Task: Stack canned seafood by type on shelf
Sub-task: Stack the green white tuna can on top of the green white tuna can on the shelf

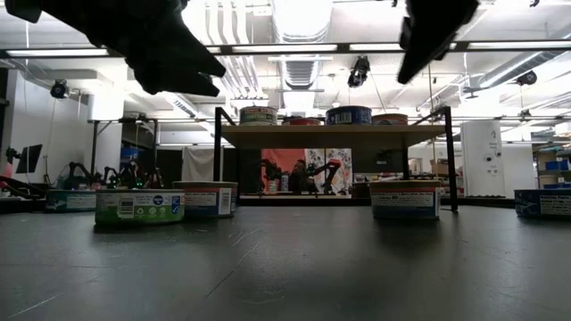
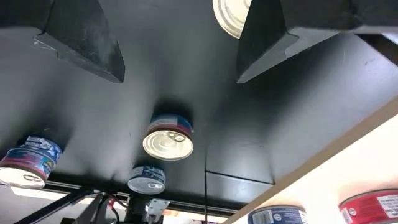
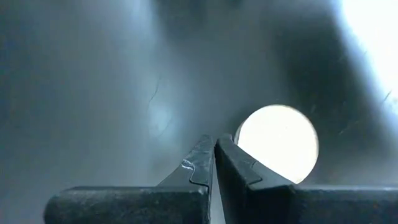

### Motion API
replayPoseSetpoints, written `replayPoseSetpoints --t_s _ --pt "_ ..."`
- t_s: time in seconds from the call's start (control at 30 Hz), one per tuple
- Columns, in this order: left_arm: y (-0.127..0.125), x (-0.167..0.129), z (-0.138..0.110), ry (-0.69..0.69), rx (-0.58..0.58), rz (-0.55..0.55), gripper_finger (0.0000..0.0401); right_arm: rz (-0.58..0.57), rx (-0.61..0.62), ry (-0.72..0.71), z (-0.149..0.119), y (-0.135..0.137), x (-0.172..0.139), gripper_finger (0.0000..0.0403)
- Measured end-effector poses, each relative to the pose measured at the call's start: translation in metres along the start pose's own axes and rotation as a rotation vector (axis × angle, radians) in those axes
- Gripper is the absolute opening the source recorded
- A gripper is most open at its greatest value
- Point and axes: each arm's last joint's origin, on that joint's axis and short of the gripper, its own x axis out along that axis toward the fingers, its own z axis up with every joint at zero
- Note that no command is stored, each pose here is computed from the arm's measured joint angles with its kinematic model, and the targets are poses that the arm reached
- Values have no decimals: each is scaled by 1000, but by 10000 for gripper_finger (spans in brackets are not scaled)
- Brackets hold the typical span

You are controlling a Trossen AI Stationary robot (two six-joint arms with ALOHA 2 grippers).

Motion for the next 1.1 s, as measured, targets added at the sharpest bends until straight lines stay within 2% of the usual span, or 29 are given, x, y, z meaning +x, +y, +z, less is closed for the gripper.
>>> replayPoseSetpoints --t_s 0.27,0.43,0.73,1.1 --pt "-22 3 5 5 14 -101 290 -37 54 125 -34 18 0 9" --pt "-31 6 0 87 38 -121 290 -54 76 162 -52 27 3 9" --pt "-32 14 -5 302 28 9 290 -97 62 74 -71 33 18 9" --pt "-37 21 -16 673 136 230 290 -113 -28 -131 -67 37 32 9"
